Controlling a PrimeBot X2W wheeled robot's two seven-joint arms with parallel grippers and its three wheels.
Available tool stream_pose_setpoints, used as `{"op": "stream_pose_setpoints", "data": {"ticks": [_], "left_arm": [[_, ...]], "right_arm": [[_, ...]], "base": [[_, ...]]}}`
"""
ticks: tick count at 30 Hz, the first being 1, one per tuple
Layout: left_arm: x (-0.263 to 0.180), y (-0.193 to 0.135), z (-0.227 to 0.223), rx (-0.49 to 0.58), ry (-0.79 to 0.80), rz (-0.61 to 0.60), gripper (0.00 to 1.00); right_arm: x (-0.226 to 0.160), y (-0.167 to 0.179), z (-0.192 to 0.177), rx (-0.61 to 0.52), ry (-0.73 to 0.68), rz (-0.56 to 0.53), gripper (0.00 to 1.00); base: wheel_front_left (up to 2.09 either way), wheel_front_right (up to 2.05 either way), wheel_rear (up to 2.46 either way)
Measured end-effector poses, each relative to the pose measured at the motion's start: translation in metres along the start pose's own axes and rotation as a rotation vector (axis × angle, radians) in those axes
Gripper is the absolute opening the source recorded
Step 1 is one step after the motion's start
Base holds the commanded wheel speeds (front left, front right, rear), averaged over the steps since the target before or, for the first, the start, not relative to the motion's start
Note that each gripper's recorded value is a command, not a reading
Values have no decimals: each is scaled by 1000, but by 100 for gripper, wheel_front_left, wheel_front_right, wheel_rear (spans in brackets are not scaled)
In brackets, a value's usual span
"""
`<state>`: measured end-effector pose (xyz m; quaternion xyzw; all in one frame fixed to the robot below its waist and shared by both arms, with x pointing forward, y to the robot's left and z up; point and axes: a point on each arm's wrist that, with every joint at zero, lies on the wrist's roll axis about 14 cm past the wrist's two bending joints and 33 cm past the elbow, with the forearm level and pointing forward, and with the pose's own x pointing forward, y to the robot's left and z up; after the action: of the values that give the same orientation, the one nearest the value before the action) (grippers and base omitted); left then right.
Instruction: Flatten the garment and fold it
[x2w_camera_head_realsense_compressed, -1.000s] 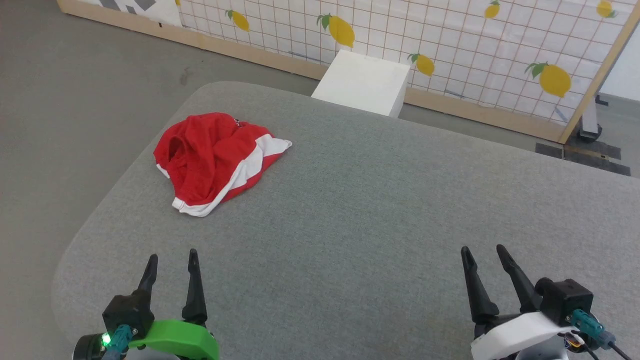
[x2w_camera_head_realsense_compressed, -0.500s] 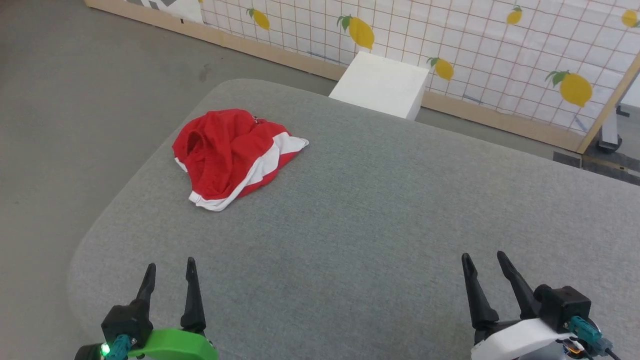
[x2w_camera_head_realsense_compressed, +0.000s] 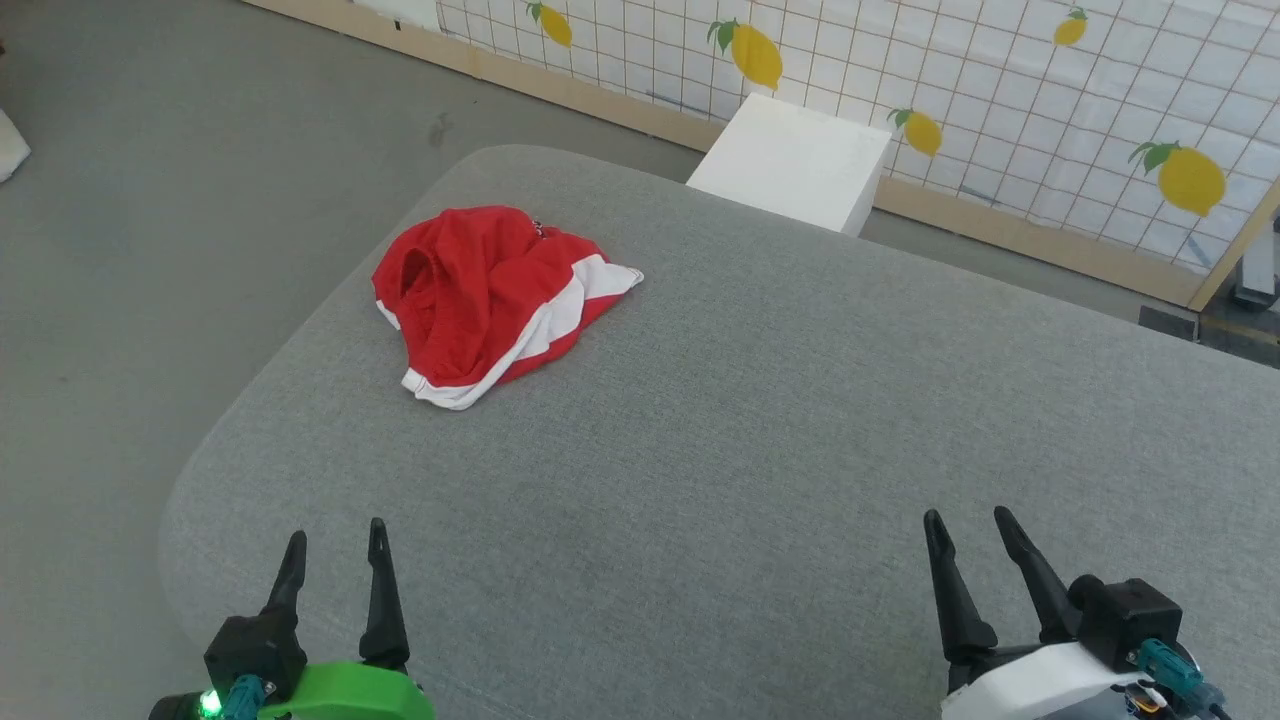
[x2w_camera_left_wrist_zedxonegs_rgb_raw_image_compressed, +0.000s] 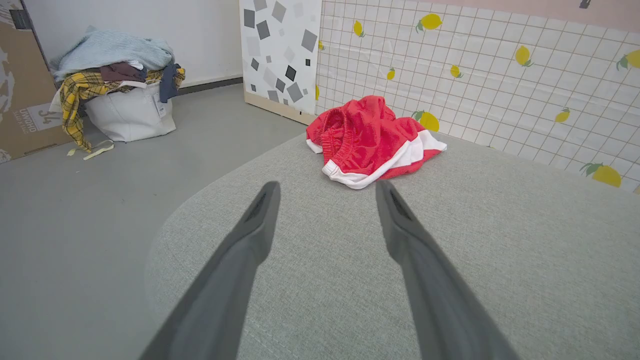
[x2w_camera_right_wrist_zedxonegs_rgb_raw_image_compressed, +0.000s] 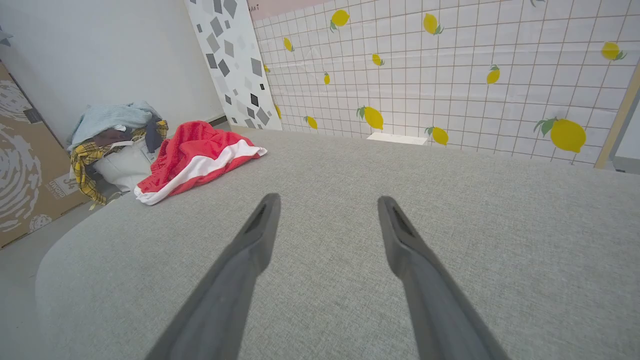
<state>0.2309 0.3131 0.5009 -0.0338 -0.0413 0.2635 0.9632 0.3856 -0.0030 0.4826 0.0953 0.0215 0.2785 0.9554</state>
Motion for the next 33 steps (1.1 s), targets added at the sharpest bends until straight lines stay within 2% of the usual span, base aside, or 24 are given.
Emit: {"op": "stream_pose_setpoints", "data": {"ticks": [8,13,17,23,33], "left_arm": [[14,-4,5,-77,-13,-10,100],[65,-13,39,-105,-59,-73,100],[111,-23,40,-90,50,-137,100],[161,-44,-1,-113,312,-170,100],[185,-49,-97,-17,614,-124,100]], "right_arm": [[0,-3,-7,12,17,-8,100],[8,-9,-7,9,11,-14,100],[18,-17,-6,-7,10,-23,100],[30,-43,-10,-35,31,-72,100],[22,-94,-46,-14,117,-199,100]], "base": [[0,0,0],[0,0,0],[0,0,0],[0,0,0],[0,0,0]]}}
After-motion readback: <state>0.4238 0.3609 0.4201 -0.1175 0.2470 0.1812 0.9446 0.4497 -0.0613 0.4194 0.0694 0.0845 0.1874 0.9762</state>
